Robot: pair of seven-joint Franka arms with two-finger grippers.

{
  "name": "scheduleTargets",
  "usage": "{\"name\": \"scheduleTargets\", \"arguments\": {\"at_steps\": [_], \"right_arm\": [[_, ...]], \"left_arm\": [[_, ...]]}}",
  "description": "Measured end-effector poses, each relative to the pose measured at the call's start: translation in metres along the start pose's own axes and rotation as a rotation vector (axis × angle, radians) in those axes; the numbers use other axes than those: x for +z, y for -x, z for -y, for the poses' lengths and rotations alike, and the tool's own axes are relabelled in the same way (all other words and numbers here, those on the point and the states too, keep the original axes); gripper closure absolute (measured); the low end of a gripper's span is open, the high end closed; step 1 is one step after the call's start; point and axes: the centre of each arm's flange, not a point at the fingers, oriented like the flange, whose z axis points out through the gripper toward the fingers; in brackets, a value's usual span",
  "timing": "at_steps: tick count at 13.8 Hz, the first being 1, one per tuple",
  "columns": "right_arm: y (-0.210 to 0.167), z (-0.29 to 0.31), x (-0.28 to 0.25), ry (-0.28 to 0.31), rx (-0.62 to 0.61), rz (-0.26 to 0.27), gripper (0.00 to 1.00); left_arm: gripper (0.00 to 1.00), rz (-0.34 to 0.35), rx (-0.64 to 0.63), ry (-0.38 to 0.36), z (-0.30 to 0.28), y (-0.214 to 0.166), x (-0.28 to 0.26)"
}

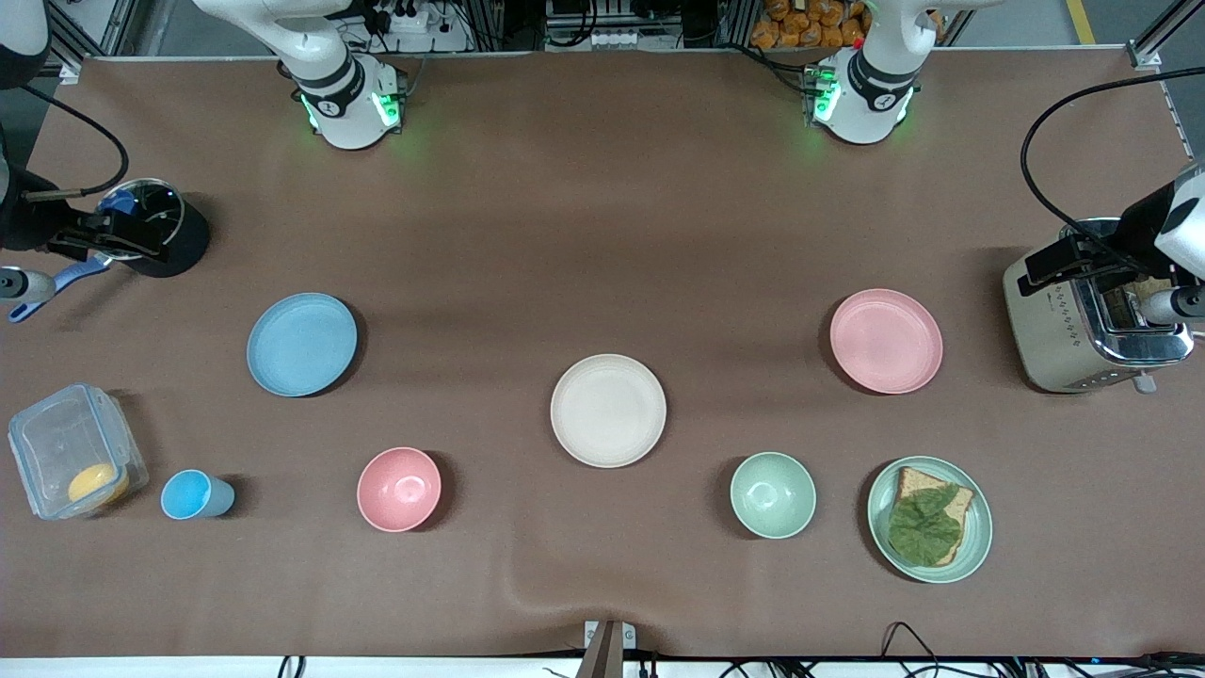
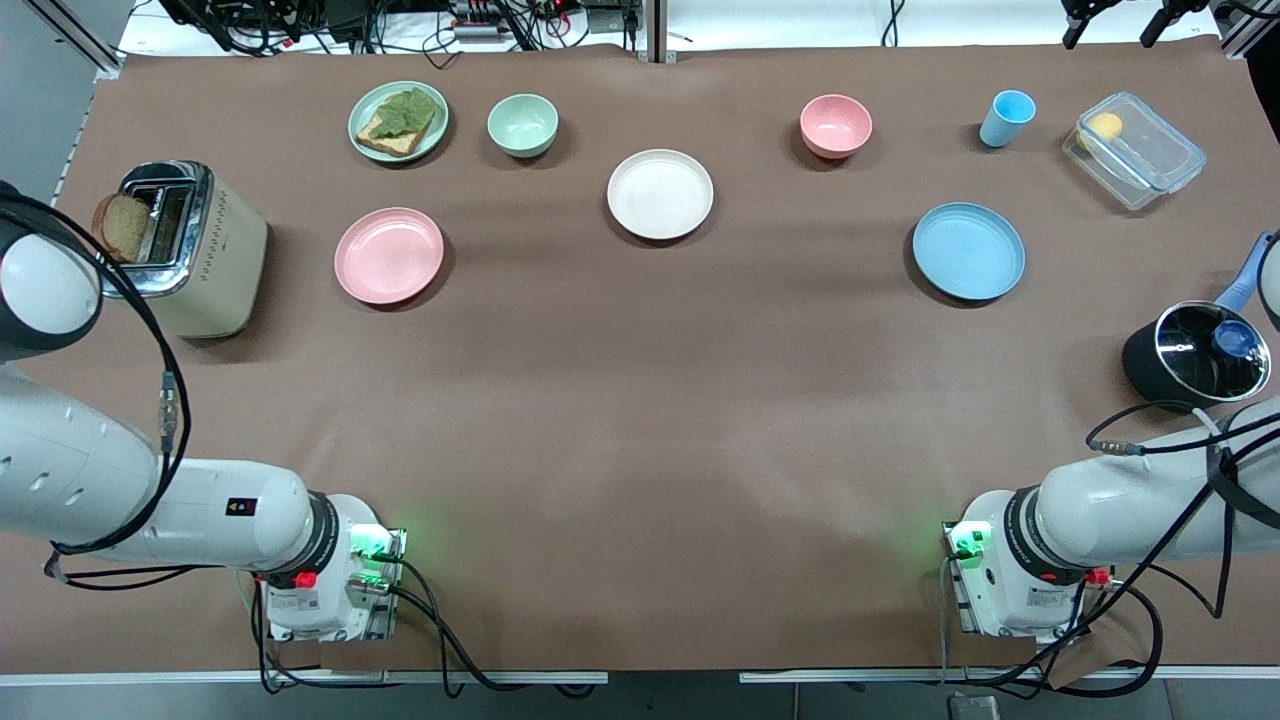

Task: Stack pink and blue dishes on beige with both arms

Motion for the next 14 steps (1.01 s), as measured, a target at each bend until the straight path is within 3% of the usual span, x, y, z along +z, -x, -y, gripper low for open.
{"name": "scheduleTargets", "arguments": {"at_steps": [14], "right_arm": [[-0.0005, -0.0006, 0.0012, 0.0, 0.001, 0.003, 0.0]], "left_arm": [[0.0, 0.005, -0.001, 0.0, 0.0006, -0.0013, 0.0028]]}}
